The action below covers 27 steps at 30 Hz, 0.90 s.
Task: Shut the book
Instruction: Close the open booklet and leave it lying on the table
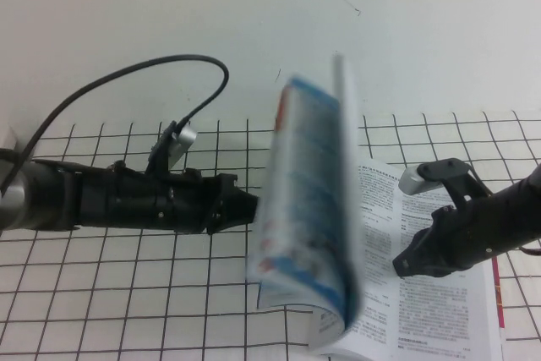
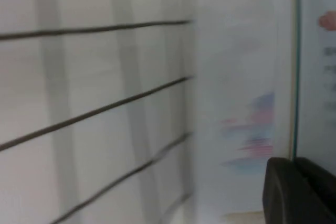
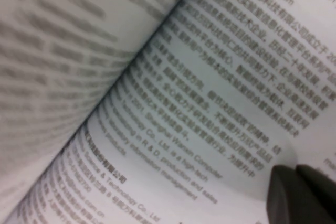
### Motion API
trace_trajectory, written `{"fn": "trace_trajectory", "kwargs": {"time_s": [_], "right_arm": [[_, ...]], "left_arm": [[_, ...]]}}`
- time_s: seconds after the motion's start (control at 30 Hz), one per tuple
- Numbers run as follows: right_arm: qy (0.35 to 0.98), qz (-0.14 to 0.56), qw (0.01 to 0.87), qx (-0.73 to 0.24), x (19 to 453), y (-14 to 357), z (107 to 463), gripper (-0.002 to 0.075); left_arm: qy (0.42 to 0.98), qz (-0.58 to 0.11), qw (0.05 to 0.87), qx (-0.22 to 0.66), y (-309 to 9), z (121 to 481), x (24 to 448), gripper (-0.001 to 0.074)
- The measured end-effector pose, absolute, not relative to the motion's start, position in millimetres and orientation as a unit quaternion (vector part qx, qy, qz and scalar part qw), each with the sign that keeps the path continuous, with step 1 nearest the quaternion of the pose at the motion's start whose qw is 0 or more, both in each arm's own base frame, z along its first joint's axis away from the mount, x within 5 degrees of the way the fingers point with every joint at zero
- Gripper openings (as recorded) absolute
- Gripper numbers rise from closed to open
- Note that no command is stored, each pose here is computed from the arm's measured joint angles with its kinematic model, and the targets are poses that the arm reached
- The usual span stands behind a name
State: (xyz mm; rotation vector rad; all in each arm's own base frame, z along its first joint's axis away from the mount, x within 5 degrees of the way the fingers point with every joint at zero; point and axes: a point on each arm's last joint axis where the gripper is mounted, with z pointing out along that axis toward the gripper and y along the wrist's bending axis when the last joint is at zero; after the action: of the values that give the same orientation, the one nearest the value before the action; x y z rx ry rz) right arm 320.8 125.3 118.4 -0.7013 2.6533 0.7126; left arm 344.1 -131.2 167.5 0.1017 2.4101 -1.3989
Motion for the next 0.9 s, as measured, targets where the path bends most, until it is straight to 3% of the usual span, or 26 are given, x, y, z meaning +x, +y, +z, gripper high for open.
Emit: {"fn": "trace_trajectory", "kwargs": {"time_s": [0.17, 0.4, 0.53, 0.7, 0.9], "right_arm": [[0.925, 0.254, 0.155, -0.237, 321.5, 125.6, 118.9, -0.0003], [0.933, 0.256, 0.149, -0.206, 321.4, 125.0, 120.3, -0.0003], [0.940, 0.224, 0.154, -0.207, 318.7, 119.5, 130.2, -0.0003], [0.942, 0.170, 0.184, -0.224, 312.9, 108.8, 165.6, -0.0003], [0.939, 0.100, 0.200, -0.261, 294.7, 93.0, 209.8, -0.0003]], "left_arm": [[0.784, -0.592, 0.174, 0.068, -140.8, 186.8, 337.6, -0.0004], [0.774, -0.610, 0.157, 0.060, -143.4, 190.0, 335.4, -0.0004], [0.775, -0.614, 0.144, 0.042, -143.4, 190.1, 335.5, -0.0004], [0.775, -0.619, 0.123, 0.039, -153.9, 190.5, 331.2, -0.0004], [0.759, -0.624, 0.139, 0.123, -188.9, 204.9, 325.2, 0.0038]]}}
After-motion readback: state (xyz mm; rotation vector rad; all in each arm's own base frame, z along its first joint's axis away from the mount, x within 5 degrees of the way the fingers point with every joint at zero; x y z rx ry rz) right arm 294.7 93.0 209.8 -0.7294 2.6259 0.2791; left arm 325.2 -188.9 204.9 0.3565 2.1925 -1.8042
